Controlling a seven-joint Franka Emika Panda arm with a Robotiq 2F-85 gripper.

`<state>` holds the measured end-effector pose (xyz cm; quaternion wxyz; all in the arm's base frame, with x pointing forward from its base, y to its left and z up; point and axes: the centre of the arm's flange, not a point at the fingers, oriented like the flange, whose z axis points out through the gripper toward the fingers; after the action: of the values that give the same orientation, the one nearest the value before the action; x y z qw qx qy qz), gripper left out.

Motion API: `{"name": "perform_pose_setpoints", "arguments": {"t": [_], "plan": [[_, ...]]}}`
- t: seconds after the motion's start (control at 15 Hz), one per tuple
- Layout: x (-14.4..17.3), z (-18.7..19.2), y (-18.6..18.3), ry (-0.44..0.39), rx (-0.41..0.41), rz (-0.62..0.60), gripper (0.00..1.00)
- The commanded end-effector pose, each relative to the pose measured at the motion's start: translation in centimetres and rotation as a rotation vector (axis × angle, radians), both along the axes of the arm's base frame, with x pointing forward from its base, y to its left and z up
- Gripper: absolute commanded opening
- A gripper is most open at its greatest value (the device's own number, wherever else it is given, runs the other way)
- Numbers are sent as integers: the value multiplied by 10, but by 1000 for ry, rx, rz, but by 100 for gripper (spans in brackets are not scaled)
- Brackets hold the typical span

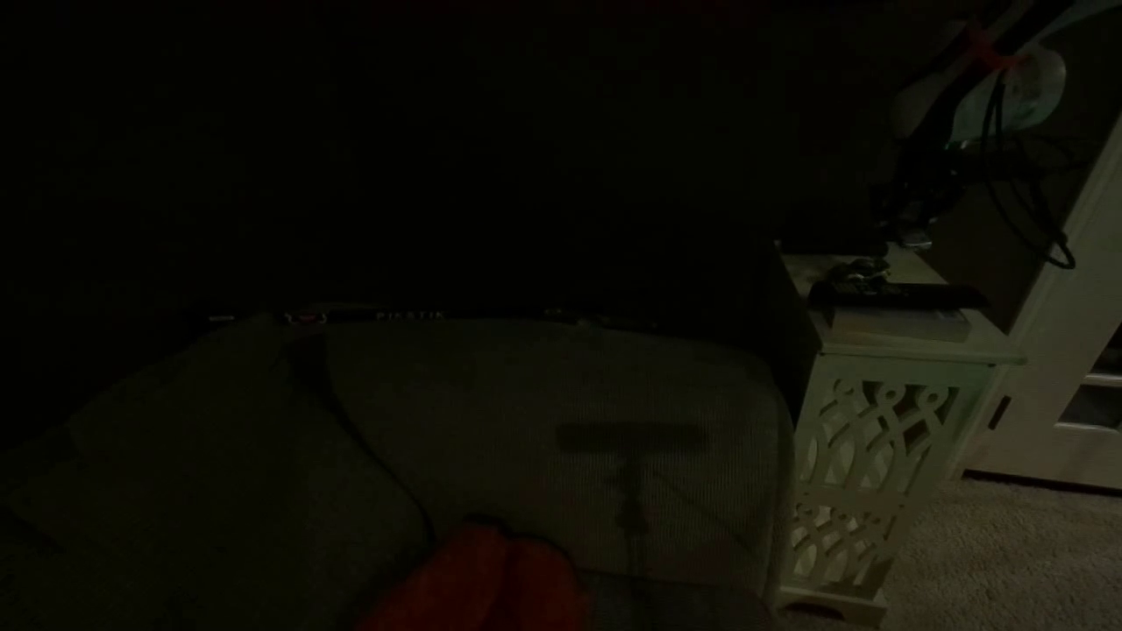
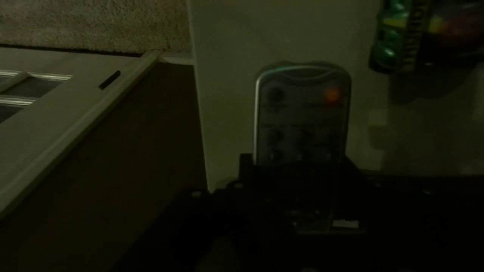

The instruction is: Put the grey remote control on top of the white shelf.

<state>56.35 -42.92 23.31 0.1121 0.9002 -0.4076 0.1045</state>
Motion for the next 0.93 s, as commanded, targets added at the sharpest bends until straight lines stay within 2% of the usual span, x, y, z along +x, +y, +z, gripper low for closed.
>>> {"name": "perform_pose_setpoints", "arguments": {"t": [0.0, 0.53, 0.87], "plan": [[-10, 8, -24, 100, -21, -4, 29], [-23, -3, -26, 230, 90, -23, 29], [-25, -14, -24, 262, 168, -50, 29]]}}
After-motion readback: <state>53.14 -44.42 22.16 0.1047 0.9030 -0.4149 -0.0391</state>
